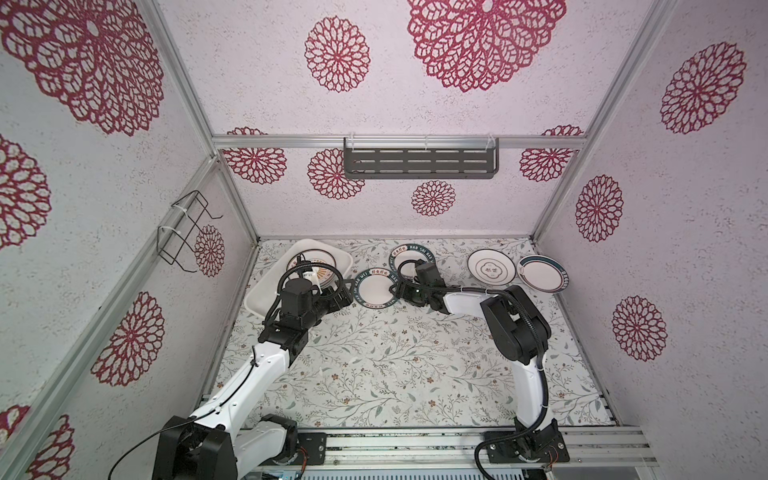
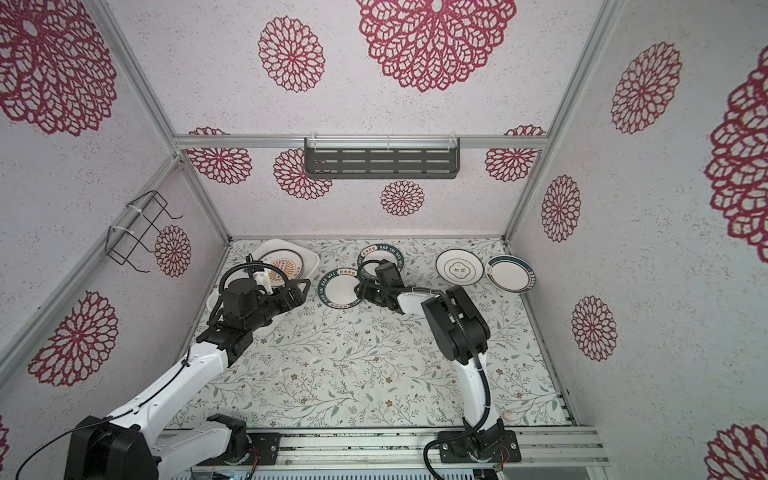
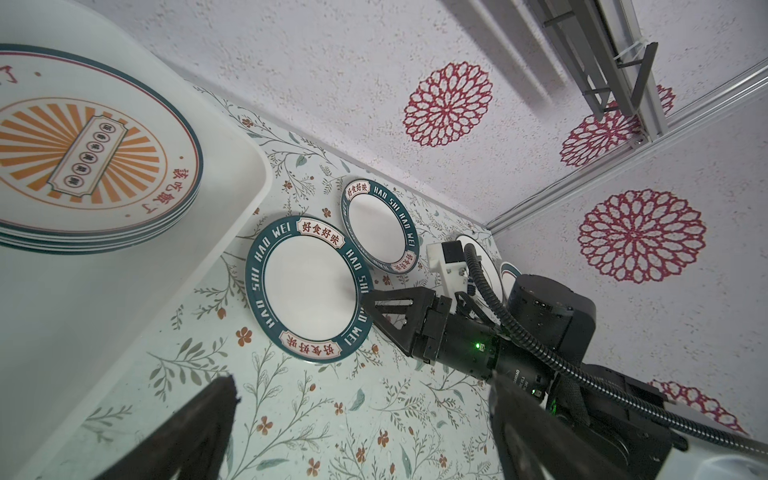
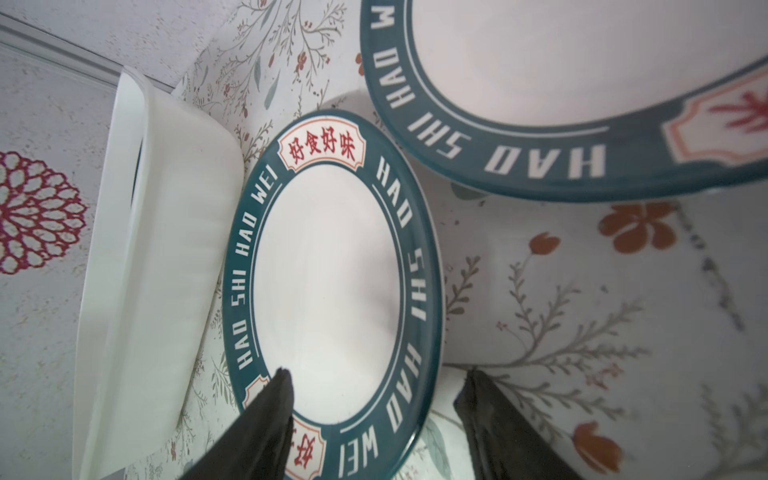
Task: Place the plates into the plastic bin on the countertop
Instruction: 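Lift the left gripper from the bin and reach both grippers to the green-rimmed plate, then grasp and tilt the green-rimmed plate edge with the right gripper while the left approaches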
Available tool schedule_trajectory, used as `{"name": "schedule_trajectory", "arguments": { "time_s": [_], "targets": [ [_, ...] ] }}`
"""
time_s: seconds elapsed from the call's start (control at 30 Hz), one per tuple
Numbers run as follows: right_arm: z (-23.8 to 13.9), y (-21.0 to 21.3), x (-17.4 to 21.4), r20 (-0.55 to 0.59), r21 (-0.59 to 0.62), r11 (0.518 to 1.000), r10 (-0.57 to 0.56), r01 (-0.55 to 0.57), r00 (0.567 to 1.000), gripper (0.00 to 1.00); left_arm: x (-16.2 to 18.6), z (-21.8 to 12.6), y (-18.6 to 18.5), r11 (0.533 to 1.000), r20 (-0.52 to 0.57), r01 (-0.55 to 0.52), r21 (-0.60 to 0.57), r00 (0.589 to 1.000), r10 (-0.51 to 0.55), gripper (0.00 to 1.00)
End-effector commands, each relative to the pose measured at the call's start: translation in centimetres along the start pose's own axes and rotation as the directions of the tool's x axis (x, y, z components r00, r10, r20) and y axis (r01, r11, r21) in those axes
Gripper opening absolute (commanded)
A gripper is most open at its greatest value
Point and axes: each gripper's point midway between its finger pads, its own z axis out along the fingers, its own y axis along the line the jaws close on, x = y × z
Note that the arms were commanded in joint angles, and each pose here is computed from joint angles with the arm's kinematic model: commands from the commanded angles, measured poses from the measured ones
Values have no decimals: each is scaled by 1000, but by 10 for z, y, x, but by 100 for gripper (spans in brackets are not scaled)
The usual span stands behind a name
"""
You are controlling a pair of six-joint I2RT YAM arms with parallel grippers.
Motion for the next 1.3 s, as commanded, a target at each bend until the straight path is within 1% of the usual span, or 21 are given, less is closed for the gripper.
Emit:
{"name": "schedule_trajectory", "arguments": {
  "time_s": [0.0,0.13,0.2,0.3,0.33,0.5,0.57,0.7,0.9,1.07,1.27],
  "targets": [
    [7,3,-4,5,-14,1000,26,-26,1000,59,-2,-3,-3,1000,12,-11,4,1000,10,97],
    [11,-7,0,-3,15,998,63,-63,998,46,-3,-4,-3,1000,15,-10,0,1000,10,97],
    [12,-9,2,-8,20,997,78,-78,997,42,-3,-3,-2,1000,15,-11,-8,1000,12,97],
    [13,-11,6,-12,19,995,101,-101,995,30,-4,-3,-1,1000,14,-13,-15,1000,13,97],
    [12,-11,7,-11,18,994,107,-106,994,24,-4,-3,-1,1000,12,-13,-17,1000,13,97],
    [9,-12,7,-11,20,990,141,-141,990,13,-4,-2,-3,1000,7,-16,-11,1000,17,97],
    [8,-11,8,-18,16,987,161,-161,987,6,-6,-2,-3,1000,9,-18,-12,1000,18,97],
    [4,-4,10,-28,-12,984,179,-180,983,0,-6,-1,-4,1000,6,-18,-13,1000,18,97],
    [-6,4,6,-24,-28,981,189,-190,982,0,-8,-1,-6,1000,8,-17,-8,1000,17,97],
    [-25,14,4,-14,-40,984,175,-175,985,0,-9,-1,-8,1000,4,-24,-4,1000,24,97],
    [-56,25,1,6,-57,991,123,-123,992,0,-2,10,-11,999,-58,-40,19,997,41,97]
  ]
}}
